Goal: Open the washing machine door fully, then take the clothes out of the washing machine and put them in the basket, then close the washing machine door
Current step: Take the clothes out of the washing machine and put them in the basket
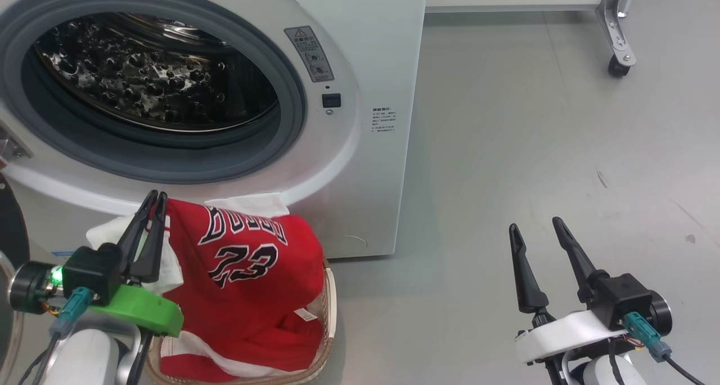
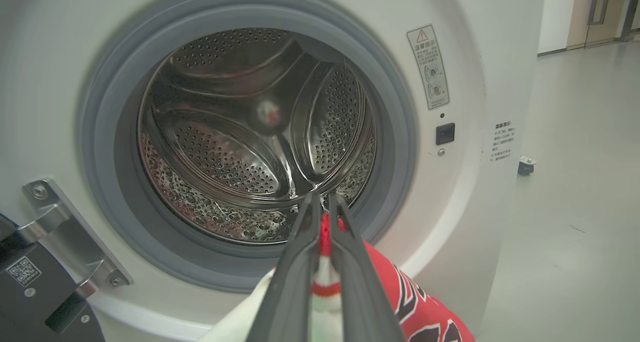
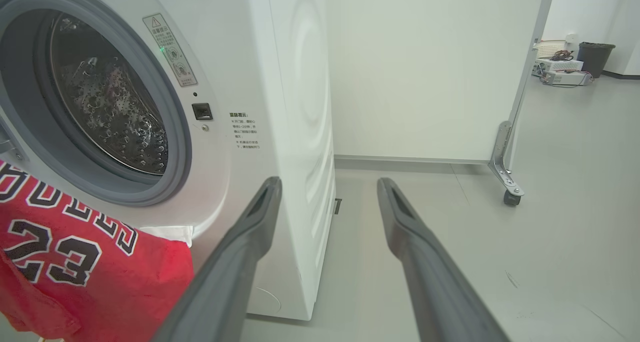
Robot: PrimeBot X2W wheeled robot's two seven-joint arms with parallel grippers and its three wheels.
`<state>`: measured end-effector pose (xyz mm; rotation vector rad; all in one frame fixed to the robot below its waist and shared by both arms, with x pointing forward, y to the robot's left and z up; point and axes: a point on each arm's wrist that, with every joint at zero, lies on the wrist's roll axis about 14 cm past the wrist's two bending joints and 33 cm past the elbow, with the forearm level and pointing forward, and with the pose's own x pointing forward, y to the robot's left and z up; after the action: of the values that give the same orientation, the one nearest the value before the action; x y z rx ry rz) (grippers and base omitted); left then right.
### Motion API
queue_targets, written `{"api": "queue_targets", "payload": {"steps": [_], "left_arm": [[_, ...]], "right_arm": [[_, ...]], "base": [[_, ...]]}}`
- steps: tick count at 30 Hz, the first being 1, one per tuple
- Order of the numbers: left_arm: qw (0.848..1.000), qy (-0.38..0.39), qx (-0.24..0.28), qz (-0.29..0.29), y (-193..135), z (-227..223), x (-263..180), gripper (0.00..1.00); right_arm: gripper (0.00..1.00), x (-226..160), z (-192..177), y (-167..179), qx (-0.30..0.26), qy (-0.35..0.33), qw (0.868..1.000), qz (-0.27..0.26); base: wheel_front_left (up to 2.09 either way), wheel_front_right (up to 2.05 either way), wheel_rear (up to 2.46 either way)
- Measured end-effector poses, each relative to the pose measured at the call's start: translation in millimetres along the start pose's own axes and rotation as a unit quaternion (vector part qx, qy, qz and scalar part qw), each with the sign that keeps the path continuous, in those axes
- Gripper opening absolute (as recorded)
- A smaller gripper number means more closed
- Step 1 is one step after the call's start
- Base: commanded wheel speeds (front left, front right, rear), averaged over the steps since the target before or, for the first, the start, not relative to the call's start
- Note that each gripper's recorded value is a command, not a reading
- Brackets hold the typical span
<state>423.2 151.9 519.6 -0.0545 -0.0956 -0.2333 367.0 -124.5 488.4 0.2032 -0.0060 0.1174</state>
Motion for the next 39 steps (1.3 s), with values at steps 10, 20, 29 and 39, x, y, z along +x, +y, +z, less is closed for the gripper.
{"api": "queue_targets", "payload": {"steps": [10,20,29,39], "left_arm": [[0.997,0.078,-0.007,-0.009,-2.3,-54.0,-4.2,0.0],[0.988,0.142,-0.018,-0.057,-27.1,-101.3,2.6,0.0],[0.974,0.213,-0.025,-0.078,-35.7,-149.9,14.3,0.0],[0.948,0.311,-0.017,-0.066,-14.6,-216.2,19.9,0.0]], "right_arm": [[1.0,2.1,-12.7,-2.9,0.001,0.019,1.0,-0.003],[1.0,12.6,-22.4,-10.1,0.0,0.031,0.999,-0.014],[1.0,23.9,-34.9,-19.5,-0.011,0.046,0.999,-0.027],[1.0,30.5,-54.0,-39.1,-0.028,0.071,0.995,-0.056]], "base": [[0.0,0.0,0.0],[0.0,0.0,0.0],[0.0,0.0,0.0],[0.0,0.0,0.0]]}}
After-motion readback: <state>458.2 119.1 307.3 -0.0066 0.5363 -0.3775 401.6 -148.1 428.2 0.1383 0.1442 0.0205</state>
